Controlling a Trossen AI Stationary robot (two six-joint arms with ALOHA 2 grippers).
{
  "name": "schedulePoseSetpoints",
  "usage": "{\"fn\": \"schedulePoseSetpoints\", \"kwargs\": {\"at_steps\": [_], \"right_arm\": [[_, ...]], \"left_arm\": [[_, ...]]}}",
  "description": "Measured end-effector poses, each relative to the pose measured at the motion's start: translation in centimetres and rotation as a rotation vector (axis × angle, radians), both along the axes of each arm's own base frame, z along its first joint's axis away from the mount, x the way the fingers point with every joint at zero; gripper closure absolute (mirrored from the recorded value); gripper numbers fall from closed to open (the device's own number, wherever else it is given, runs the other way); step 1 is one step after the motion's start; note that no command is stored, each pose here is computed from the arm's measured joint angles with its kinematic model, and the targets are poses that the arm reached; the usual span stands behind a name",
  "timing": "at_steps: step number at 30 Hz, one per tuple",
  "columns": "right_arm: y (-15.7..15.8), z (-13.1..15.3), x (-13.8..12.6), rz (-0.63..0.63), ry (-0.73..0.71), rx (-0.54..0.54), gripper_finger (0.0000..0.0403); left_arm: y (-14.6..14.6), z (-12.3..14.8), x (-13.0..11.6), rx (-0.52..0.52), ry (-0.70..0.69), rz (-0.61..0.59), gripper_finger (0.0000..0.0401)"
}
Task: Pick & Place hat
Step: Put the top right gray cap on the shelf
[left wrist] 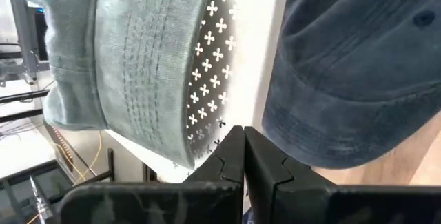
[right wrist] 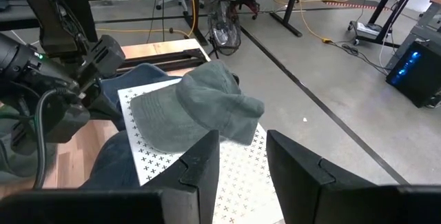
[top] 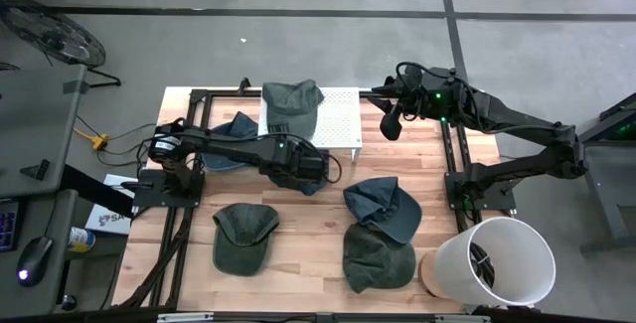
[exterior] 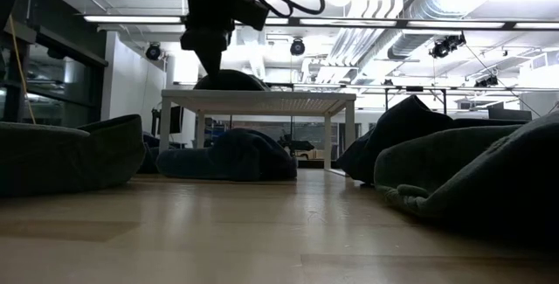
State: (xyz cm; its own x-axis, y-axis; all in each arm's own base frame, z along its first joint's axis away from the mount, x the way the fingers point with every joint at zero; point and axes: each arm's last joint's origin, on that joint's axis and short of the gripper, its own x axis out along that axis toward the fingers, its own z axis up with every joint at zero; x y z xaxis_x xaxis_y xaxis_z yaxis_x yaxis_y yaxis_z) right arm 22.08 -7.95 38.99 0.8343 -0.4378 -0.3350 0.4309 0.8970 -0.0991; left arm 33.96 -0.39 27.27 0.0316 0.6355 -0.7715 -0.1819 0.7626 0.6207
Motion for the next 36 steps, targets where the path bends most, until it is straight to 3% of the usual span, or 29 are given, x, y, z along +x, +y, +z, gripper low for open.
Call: {"fn": "schedulePoseSetpoints", "kwargs": {"at_steps": [9,18,22,27,29,32,36], "right_arm": [[0.0,-0.1,0.0,0.0,0.013,0.004,0.0289],[0.0,-0.2,-0.1,-0.009,0.005,0.028,0.0289],[0.0,-0.2,0.0,-0.01,-0.007,0.054,0.0289],[0.1,-0.3,-0.1,-0.01,-0.019,0.104,0.0289],[0.2,-0.4,-0.1,0.001,-0.012,0.12,0.0289],[0.2,-0.6,-0.1,0.003,0.001,0.141,0.0289],[0.2,-0.8,-0.2,0.0,0.024,0.149,0.0289]], "left_arm": [[-0.1,0.4,0.0,-0.012,-0.002,-0.001,0.0401],[0.1,5.9,0.3,0.044,-0.102,-0.028,0.0398],[0.3,8.5,0.2,0.074,-0.141,-0.06,0.0362],[2.8,11.6,-0.4,0.141,-0.215,-0.048,0.0278],[5.0,12.4,-0.7,0.081,-0.22,-0.046,0.0244],[8.9,12.9,-1.2,-0.094,-0.242,-0.075,0.0205],[14.3,13.1,-2.5,-0.285,-0.312,-0.146,0.0182]]}}
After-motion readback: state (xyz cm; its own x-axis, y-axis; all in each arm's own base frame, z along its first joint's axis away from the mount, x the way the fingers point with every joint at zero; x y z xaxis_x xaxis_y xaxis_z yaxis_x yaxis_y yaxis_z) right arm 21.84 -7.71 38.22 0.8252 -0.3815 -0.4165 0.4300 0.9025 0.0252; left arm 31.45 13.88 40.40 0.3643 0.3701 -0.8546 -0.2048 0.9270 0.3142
